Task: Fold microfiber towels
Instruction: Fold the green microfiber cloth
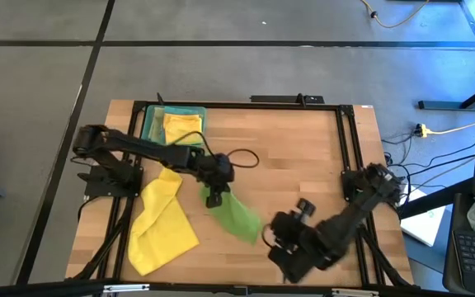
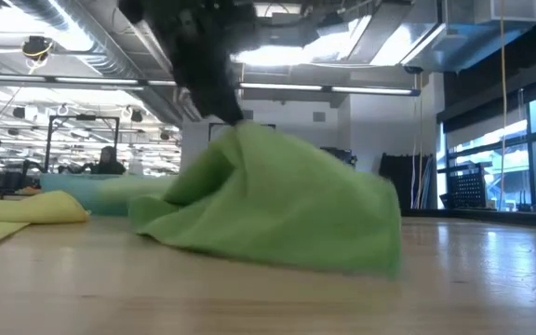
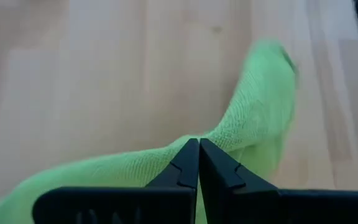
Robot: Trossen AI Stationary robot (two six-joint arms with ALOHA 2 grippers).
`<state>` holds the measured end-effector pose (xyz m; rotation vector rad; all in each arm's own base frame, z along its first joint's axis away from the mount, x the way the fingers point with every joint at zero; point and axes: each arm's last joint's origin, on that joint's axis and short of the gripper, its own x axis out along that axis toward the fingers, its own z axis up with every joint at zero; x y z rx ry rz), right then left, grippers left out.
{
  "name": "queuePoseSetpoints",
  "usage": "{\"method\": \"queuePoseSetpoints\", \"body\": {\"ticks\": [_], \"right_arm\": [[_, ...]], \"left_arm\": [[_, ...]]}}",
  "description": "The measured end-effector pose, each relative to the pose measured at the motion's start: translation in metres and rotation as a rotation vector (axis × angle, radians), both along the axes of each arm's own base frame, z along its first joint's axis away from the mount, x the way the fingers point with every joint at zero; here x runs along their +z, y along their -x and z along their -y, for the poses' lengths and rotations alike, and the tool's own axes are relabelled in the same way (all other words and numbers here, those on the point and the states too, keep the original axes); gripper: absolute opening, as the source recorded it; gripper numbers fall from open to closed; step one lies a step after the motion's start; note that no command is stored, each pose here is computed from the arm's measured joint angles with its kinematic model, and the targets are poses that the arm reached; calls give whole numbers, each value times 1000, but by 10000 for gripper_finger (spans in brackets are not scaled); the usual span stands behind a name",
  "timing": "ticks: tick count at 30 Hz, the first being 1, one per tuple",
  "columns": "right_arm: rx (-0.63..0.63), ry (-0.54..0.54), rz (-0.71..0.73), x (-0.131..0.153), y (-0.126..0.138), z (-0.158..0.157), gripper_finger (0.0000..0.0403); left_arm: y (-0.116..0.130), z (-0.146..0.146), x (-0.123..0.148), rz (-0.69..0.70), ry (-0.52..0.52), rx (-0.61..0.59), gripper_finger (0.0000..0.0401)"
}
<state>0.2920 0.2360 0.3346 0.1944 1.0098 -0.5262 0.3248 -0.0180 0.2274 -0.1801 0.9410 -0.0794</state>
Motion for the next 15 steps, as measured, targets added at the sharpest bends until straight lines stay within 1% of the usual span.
{"method": "queuePoseSetpoints", "body": {"ticks": [1,3,4,6,8,10,13,15], "right_arm": [[39,19,-26,-6,-6,4,145],[130,21,-58,-18,-18,9,145],[185,-2,-70,-23,-24,9,145],[311,-85,-78,-33,-38,9,145],[393,-163,-69,-40,-49,11,145],[398,-196,-69,-43,-54,16,145],[308,-197,-69,-45,-57,24,145],[266,-180,-47,-43,-58,28,145]], "left_arm": [[6,-2,6,-9,-8,6,4],[17,-4,15,-32,-15,14,5],[22,-4,19,-34,-13,15,5],[30,0,28,-29,-5,8,2],[32,4,32,-12,6,3,1],[33,7,33,-17,6,29,2],[34,14,34,-22,34,76,2],[35,22,34,-23,35,70,1]]}}
